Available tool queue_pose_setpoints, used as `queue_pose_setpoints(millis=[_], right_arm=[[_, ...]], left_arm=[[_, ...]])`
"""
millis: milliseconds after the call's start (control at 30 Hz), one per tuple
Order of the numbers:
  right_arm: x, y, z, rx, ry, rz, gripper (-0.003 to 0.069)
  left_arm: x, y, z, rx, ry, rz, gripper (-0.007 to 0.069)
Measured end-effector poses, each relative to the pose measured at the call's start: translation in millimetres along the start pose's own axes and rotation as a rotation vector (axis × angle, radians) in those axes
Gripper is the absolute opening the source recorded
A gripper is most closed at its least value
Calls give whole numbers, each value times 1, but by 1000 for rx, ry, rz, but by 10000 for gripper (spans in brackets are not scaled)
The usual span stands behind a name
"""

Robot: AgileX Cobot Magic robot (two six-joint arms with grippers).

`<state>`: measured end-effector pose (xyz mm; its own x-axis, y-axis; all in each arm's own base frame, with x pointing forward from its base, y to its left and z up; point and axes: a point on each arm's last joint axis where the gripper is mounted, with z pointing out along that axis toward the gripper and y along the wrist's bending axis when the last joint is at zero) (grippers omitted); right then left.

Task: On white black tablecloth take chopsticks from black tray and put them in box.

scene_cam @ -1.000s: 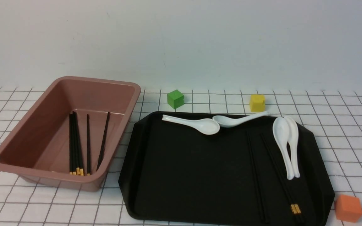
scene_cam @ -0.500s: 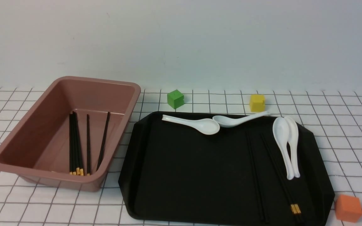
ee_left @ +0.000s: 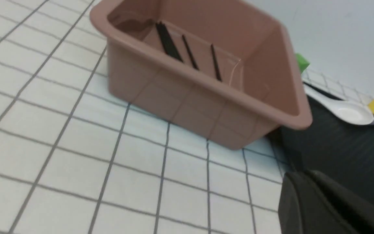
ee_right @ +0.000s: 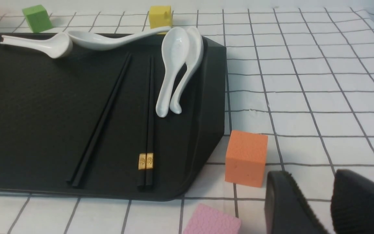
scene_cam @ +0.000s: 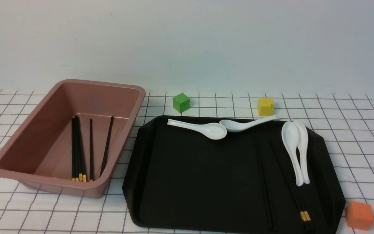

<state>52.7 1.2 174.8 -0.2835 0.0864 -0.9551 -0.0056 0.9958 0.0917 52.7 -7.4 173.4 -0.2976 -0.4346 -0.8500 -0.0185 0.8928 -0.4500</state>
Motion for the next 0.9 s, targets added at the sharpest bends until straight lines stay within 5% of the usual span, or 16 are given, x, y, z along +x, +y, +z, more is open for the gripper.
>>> queue_pose_setpoints(millis=[900], right_arm=[[0,0,0,0,0,0,240]], left_arm=[[4,1,0,1,44,6,22]])
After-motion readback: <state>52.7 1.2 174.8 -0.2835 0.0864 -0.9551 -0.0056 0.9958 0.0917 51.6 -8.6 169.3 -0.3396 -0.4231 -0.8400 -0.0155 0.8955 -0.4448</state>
